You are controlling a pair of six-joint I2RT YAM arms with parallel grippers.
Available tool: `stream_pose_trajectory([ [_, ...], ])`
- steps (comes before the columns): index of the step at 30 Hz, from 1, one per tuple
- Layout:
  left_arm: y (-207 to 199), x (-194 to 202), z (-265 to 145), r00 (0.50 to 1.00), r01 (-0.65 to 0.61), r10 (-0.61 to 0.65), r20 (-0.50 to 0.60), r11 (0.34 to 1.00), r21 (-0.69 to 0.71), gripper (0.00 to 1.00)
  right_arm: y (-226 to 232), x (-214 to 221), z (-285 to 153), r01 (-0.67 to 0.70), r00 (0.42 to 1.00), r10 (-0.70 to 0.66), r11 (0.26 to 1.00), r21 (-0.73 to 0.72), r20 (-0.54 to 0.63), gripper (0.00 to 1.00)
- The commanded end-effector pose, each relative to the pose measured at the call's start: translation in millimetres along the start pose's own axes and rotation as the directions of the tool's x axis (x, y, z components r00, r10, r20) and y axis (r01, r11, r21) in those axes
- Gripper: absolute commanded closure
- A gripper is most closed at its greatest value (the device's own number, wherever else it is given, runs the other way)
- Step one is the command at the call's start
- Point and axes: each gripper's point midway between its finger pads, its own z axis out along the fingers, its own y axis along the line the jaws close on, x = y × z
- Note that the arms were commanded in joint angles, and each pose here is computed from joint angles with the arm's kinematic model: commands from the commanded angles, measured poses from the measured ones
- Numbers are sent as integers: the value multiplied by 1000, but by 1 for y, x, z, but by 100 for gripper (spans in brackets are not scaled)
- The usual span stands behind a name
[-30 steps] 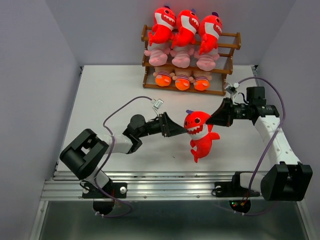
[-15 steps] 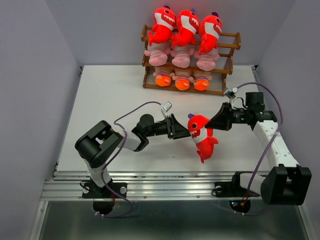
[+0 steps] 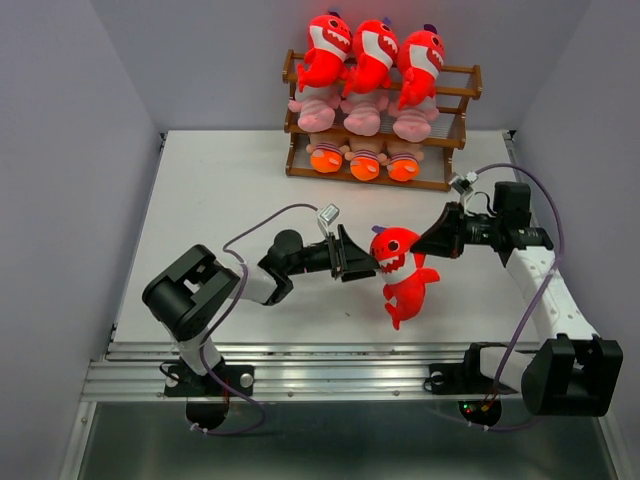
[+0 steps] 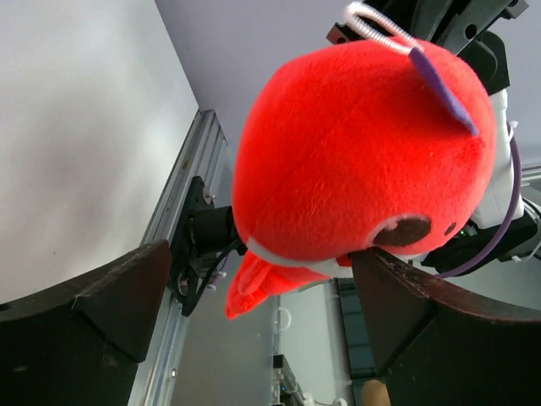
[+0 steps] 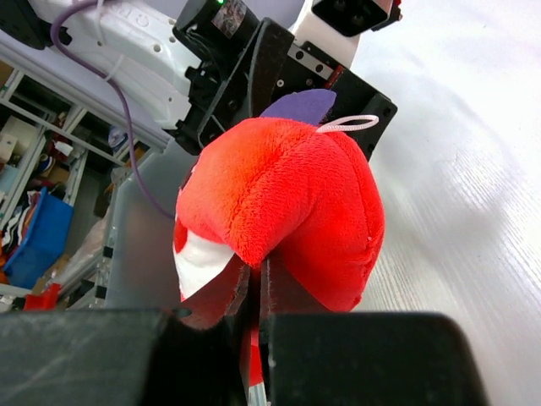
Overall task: Place and organize the stuffed toys onto the shelf
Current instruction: Pass the stuffed toy from the right arm to the left
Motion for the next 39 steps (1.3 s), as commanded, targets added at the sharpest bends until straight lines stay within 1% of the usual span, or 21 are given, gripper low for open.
stream_pose_trajectory([
  [1, -151, 4, -51, 835, -550, 457, 307, 664, 507, 1, 43, -23, -2, 76, 997, -76, 983, -166, 10, 95],
  [5, -156, 4, -58, 809, -588, 474, 348, 642, 492, 1, 53, -31, -3, 124, 992, -121, 975, -185, 25, 95],
  [6, -162, 3, -61, 800, -600, 473, 369, 632, 491, 1, 58, -26, -4, 49, 999, -46, 982, -185, 21, 95],
  [7, -165, 2, -62, 789, -614, 477, 387, 621, 487, 1, 59, -31, -4, 124, 992, -119, 976, -182, 37, 95],
  [10, -182, 1, -65, 768, -641, 486, 418, 580, 503, 1, 55, -29, -3, 83, 996, -79, 980, -183, 31, 95],
  [17, -211, 11, -50, 745, -663, 516, 423, 504, 554, 1, 56, -27, -3, 89, 996, -85, 979, -183, 32, 95],
  [21, -216, 14, -32, 745, -660, 532, 403, 503, 558, 2, 59, -24, -4, 92, 996, -88, 979, -183, 32, 95],
  [23, -221, 15, -32, 743, -662, 527, 413, 483, 574, 5, 60, -21, -4, 92, 996, -88, 979, -182, 31, 95],
  [25, -227, 15, -36, 742, -662, 514, 429, 462, 590, 16, 53, -16, -3, 72, 997, -70, 985, -156, 19, 95],
  [28, -234, 17, -41, 740, -664, 512, 437, 448, 599, 42, 32, -14, -2, 116, 993, -116, 993, -19, 1, 94],
  [29, -235, 18, -42, 737, -666, 514, 439, 444, 600, 42, 32, -11, -2, 79, 997, -79, 997, -19, -1, 93],
  [30, -239, 19, -46, 732, -671, 515, 445, 434, 601, 53, 23, -14, -3, 115, 993, -115, 992, 41, 2, 92],
  [31, -238, 18, -46, 735, -669, 515, 441, 445, 595, 61, 18, -13, -3, 102, 995, -102, 992, 70, 3, 87],
  [32, -237, 18, -46, 737, -667, 518, 435, 454, 590, 69, 14, -14, -3, 108, 994, -109, 989, 101, 4, 86],
  [33, -239, 19, -49, 724, -681, 529, 442, 446, 581, 85, 9, -18, -5, 135, 990, -138, 981, 143, 7, 79],
  [34, -234, 17, -45, 733, -673, 534, 423, 479, 563, 95, 8, -23, -6, 149, 988, -153, 975, 166, 9, 75],
  [35, -234, 15, -47, 728, -680, 542, 421, 490, 545, 100, 1, -26, -8, 157, 987, -163, 963, 218, 8, 68],
  [36, -230, 12, -45, 716, -694, 556, 423, 500, 518, 100, -1, -30, -9, 169, 984, -176, 954, 249, 7, 59],
  [37, -221, 4, -41, 730, -683, 559, 394, 558, 471, 100, -6, -36, -14, 200, 978, -208, 928, 314, -8, 40],
  [38, -208, 1, -33, 745, -667, 562, 361, 603, 438, 100, -4, -41, -15, 237, 969, -245, 919, 315, -13, 33],
  [39, -202, -7, -31, 745, -667, 566, 353, 632, 395, 100, -10, -44, -20, 239, 969, -247, 898, 370, -26, 28],
])
